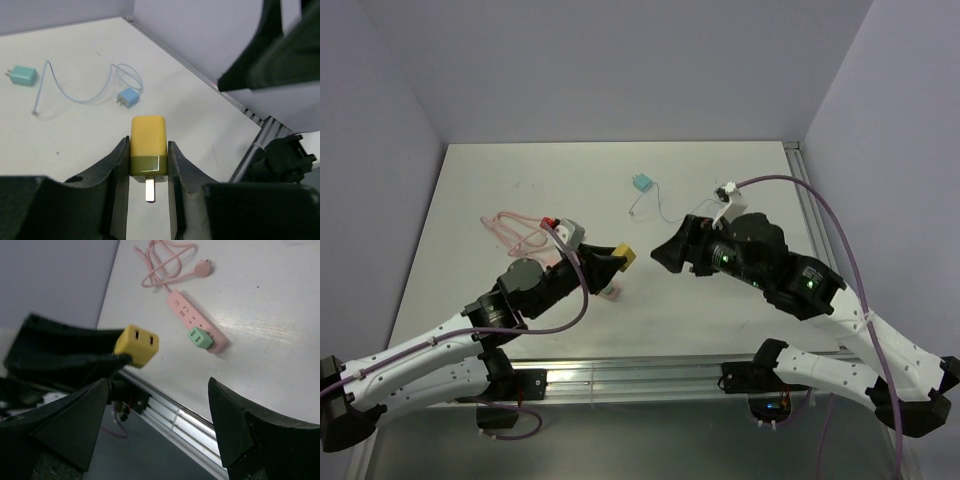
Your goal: Insert the plug
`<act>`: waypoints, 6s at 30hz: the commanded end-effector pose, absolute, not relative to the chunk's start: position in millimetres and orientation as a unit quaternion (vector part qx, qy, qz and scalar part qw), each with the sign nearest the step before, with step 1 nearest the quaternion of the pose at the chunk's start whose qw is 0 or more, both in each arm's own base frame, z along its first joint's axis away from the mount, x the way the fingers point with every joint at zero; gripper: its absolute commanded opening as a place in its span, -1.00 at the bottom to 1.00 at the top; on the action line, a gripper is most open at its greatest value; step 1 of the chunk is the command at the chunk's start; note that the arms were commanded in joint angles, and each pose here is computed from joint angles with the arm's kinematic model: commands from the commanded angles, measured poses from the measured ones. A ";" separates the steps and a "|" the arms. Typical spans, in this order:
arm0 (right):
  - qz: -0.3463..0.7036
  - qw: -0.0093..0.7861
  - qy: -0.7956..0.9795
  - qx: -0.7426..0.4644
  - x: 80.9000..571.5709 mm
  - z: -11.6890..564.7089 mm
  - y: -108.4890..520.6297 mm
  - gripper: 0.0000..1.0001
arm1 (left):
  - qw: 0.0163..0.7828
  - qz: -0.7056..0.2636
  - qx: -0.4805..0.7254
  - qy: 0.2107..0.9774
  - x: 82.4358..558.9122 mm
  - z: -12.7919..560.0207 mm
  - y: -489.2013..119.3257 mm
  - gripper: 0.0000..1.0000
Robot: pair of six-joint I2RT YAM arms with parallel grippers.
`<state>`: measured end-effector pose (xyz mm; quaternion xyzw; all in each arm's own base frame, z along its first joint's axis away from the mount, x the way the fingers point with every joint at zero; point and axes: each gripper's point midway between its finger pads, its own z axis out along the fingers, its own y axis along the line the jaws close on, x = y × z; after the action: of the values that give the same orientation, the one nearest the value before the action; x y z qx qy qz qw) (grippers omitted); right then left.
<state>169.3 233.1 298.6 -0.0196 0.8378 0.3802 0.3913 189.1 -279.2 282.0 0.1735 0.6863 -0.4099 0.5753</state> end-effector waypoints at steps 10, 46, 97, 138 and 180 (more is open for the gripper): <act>0.499 0.246 0.831 -0.027 184.5 321.3 287.9 0.63 | 0.707 -0.394 0.279 0.517 165.9 329.9 -266.3 -0.99; 0.533 0.152 0.822 -0.129 157.4 301.0 312.6 0.19 | 0.681 -0.393 0.362 0.501 147.9 324.3 -277.9 -0.99; 0.159 0.398 0.824 -0.370 262.2 193.9 396.4 -1.00 | 0.608 -0.120 -0.372 0.691 205.4 272.7 -45.5 0.99; 0.024 0.294 0.798 -0.526 254.3 105.8 411.7 -1.00 | 0.613 -0.181 -0.383 0.666 199.8 278.0 -39.5 0.94; 0.027 0.235 0.810 -0.536 238.8 81.9 404.3 -1.00 | 0.612 -0.192 -0.374 0.669 200.5 282.8 -44.7 0.94</act>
<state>244.1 404.6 84.7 -0.5337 0.8061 0.0262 0.2543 200.0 -42.4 280.0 -0.3788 0.6686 -0.1882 0.6116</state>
